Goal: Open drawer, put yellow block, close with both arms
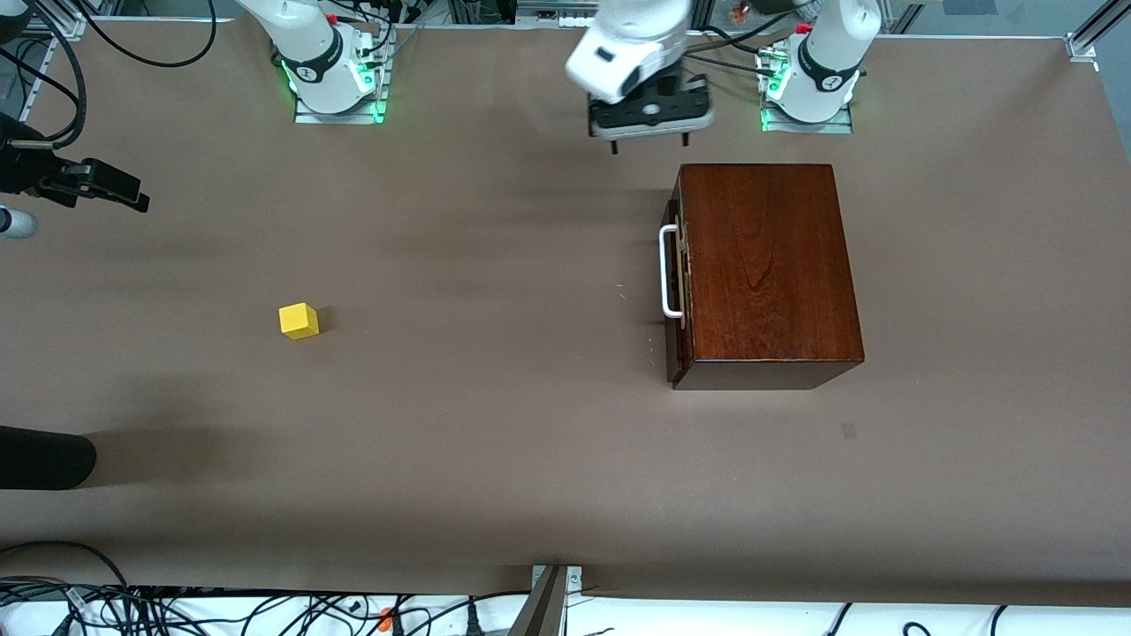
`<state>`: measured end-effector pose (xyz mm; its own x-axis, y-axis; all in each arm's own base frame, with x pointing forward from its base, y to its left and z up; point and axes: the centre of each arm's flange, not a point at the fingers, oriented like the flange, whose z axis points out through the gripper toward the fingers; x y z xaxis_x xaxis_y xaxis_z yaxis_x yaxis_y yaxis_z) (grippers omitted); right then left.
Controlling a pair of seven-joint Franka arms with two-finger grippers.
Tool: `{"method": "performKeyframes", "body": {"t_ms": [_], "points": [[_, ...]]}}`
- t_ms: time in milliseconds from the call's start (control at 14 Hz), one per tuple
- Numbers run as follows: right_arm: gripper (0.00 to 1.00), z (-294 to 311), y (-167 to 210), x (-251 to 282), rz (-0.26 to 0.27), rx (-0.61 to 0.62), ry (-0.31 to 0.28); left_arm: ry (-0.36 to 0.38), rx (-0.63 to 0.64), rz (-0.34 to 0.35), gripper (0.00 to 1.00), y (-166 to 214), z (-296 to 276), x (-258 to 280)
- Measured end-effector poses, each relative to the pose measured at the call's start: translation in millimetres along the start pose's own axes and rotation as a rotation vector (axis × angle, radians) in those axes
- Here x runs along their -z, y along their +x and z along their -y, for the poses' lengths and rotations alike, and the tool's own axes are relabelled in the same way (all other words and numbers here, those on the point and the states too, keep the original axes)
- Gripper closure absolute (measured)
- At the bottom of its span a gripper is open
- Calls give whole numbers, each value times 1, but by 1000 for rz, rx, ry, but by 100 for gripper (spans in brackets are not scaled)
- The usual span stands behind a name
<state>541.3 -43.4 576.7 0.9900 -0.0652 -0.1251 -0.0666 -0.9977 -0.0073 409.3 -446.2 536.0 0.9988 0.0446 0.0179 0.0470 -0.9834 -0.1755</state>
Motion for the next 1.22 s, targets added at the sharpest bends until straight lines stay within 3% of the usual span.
{"method": "performKeyframes", "body": {"t_ms": [501,1218], "points": [[0,0,0,0,0,-1,0,182,-63,47,0,34,-43,-131],[0,0,0,0,0,-1,0,214,-101,38,0,60,-59,-218]]}}
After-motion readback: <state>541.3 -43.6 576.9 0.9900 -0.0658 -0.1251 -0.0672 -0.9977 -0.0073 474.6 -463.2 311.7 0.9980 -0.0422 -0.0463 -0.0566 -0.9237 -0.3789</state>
